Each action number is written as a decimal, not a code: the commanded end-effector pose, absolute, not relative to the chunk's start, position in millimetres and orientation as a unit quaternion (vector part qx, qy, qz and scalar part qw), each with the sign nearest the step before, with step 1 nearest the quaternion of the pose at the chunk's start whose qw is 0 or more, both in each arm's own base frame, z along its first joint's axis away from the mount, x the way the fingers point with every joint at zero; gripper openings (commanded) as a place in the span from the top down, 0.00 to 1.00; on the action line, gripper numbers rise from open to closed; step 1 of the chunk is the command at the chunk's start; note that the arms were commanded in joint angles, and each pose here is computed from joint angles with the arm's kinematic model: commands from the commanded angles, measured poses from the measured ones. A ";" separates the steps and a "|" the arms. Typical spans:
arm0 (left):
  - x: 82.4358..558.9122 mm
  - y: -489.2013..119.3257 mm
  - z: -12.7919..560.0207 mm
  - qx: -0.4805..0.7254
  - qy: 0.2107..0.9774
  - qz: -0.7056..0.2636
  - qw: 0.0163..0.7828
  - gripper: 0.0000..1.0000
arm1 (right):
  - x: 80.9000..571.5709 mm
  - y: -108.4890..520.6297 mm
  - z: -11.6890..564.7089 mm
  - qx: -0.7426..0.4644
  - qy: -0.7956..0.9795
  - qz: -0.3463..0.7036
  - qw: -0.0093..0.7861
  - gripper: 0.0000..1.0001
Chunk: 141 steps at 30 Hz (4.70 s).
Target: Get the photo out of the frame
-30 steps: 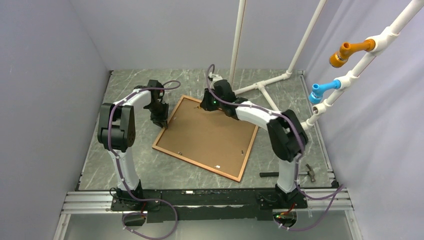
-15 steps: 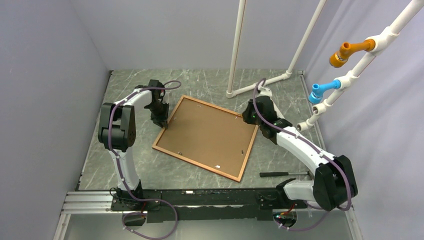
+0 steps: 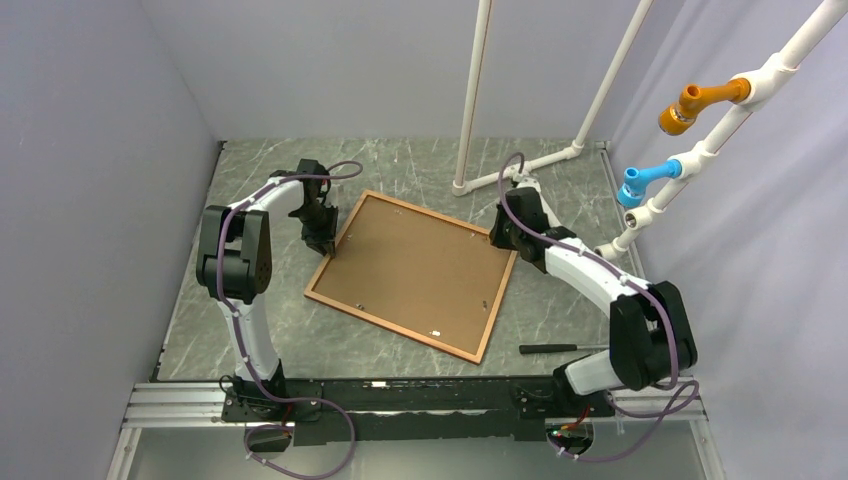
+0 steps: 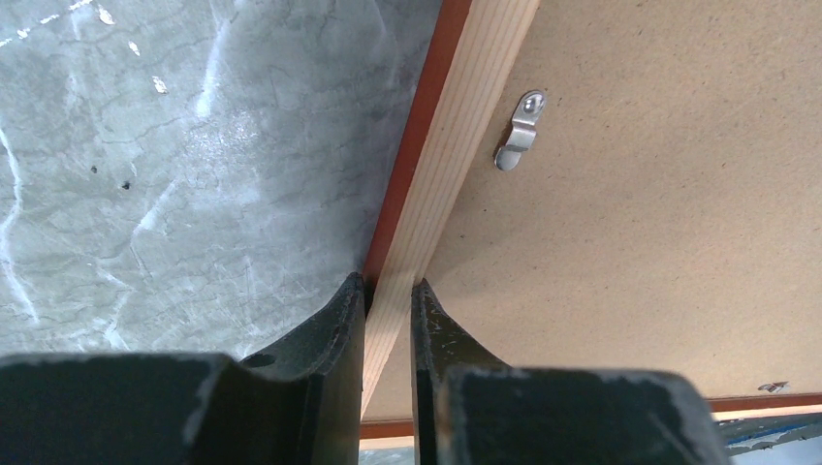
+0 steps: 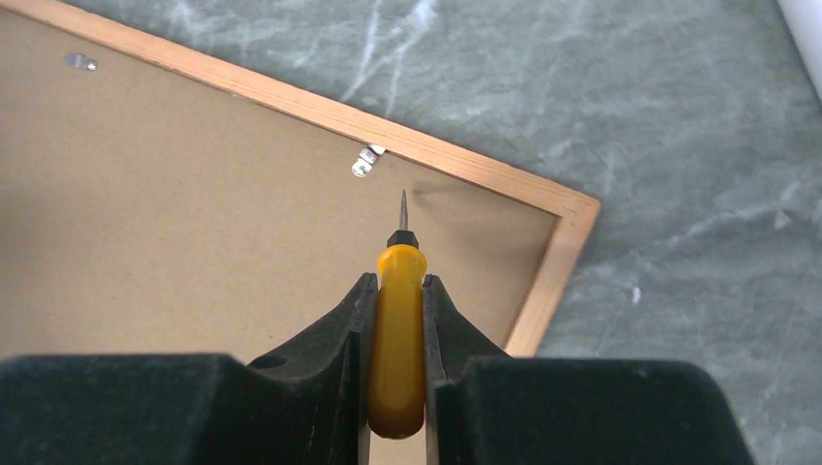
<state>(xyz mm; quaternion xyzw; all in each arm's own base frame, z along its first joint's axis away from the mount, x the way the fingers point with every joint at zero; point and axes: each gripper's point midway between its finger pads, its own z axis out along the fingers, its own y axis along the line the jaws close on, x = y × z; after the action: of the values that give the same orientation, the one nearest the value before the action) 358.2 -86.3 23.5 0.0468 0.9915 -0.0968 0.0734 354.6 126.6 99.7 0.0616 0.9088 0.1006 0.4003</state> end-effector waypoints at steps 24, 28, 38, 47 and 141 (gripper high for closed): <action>362.6 -78.4 10.7 0.036 0.995 -0.070 0.068 1.00 | 394.9 171.8 109.9 -0.054 0.913 -0.011 0.405 1.00; 362.6 -78.7 11.1 0.037 0.994 -0.070 0.069 1.00 | 397.4 170.3 106.7 -0.055 0.912 -0.019 0.406 1.00; 362.9 -77.4 10.8 0.036 0.995 -0.067 0.068 1.00 | 389.0 158.4 91.7 -0.043 0.929 -0.060 0.363 1.00; 362.0 -74.7 9.8 0.033 0.996 -0.059 0.065 1.00 | 364.4 146.8 86.1 -0.039 0.943 -0.120 0.308 1.00; 355.3 -128.9 120.6 0.083 0.949 -0.207 0.221 0.54 | 198.4 -40.6 84.3 0.536 0.720 0.013 0.440 0.45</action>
<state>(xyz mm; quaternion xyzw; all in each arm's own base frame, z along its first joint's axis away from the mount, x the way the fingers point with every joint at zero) 349.5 -120.3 94.3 0.0696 0.9636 -0.1848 0.1802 185.1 -36.7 48.1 0.5642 0.7192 0.0121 0.4053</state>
